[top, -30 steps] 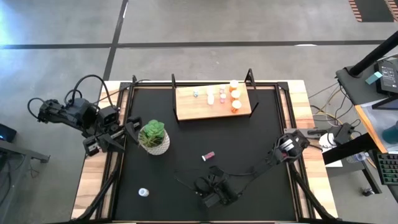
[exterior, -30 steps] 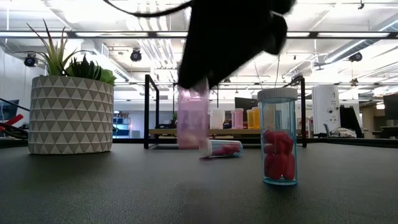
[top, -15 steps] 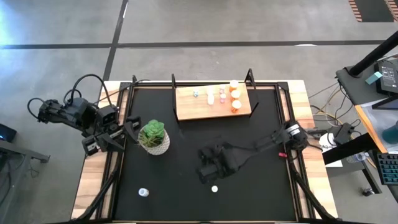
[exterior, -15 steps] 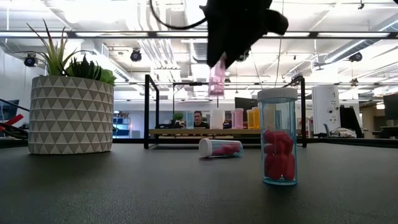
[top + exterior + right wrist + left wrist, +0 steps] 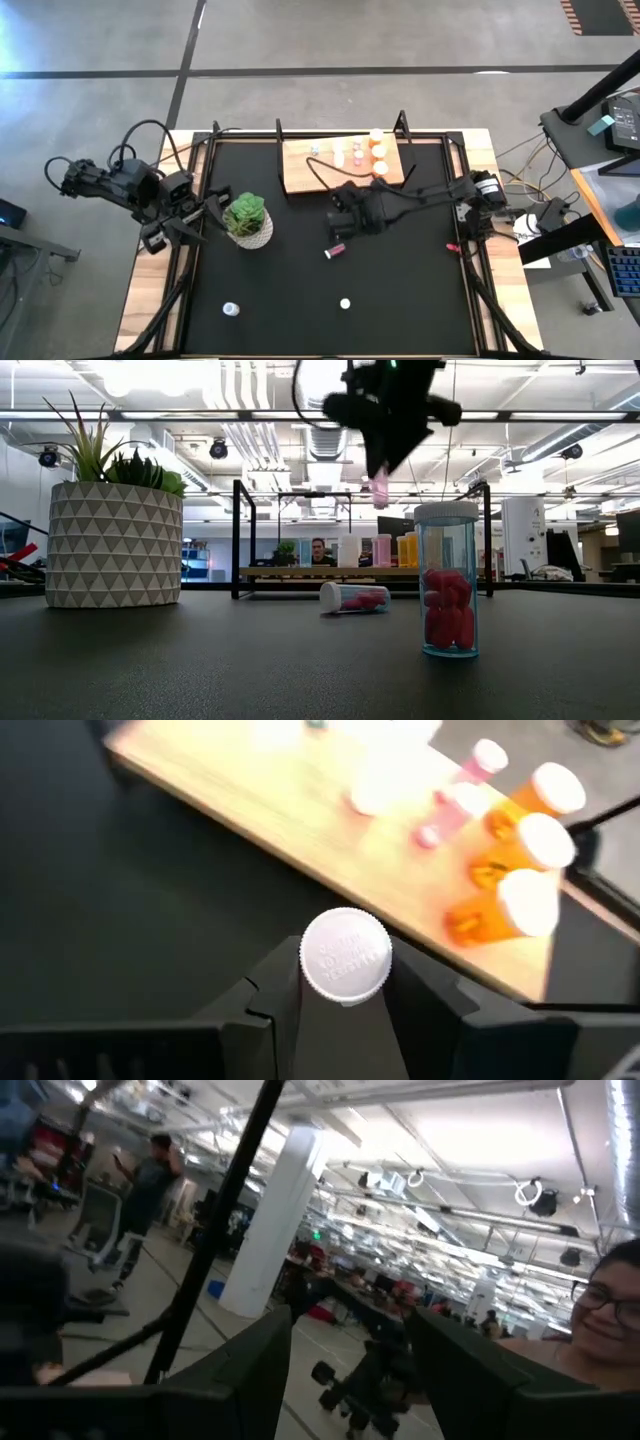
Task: Pick and place medicine bottles onto shelf by color
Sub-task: Put the pink pill bottle on the shelf aligned with the other pink pill bottles
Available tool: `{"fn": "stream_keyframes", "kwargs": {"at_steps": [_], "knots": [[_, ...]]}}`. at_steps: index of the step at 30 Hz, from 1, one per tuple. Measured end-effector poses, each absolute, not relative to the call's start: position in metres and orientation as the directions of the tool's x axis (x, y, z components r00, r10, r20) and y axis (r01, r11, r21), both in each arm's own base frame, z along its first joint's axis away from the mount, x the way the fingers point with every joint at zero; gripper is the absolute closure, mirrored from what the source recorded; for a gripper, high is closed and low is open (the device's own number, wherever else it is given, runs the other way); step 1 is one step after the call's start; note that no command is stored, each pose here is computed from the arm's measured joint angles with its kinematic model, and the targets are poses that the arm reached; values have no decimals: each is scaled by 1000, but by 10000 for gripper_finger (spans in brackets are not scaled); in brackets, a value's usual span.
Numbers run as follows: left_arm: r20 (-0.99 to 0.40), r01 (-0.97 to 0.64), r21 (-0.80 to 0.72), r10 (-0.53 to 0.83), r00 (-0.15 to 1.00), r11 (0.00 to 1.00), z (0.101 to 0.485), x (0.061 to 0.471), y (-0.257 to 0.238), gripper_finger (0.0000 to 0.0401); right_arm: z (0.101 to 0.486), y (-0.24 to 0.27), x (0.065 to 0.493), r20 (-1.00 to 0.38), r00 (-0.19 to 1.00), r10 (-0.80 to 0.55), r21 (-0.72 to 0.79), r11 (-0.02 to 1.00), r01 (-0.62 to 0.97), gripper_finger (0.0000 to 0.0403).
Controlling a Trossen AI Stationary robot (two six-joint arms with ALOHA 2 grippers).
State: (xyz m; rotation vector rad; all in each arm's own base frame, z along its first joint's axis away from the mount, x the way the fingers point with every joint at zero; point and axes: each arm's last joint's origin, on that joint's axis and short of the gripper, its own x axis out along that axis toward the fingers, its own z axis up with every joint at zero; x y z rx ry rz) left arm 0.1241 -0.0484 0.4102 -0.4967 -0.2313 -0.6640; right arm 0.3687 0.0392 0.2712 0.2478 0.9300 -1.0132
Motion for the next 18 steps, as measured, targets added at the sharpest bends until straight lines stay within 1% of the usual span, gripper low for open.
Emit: {"fn": "stream_keyframes", "kwargs": {"at_steps": [3, 8, 11, 15, 18], "knots": [[383, 630, -355, -508, 772, 690, 415, 122, -47, 211, 266, 17, 362, -772, 144, -619, -269, 524, 808, 285], [417, 569, -304, -430, 800, 764, 422, 118, -43, 211, 258, -17, 343, -776, 105, -621, -314, 526, 790, 288], [444, 504, -284, -354, 823, 816, 426, 115, -40, 211, 252, -31, 329, -793, 147, -591, -268, 556, 787, 288], [468, 397, -270, -241, 850, 877, 430, 113, -35, 211, 248, -44, 312, -800, 263, -539, -149, 604, 783, 289], [477, 335, -276, -174, 861, 901, 434, 112, -33, 211, 246, -49, 301, -787, 309, -535, -125, 628, 769, 289]]}}
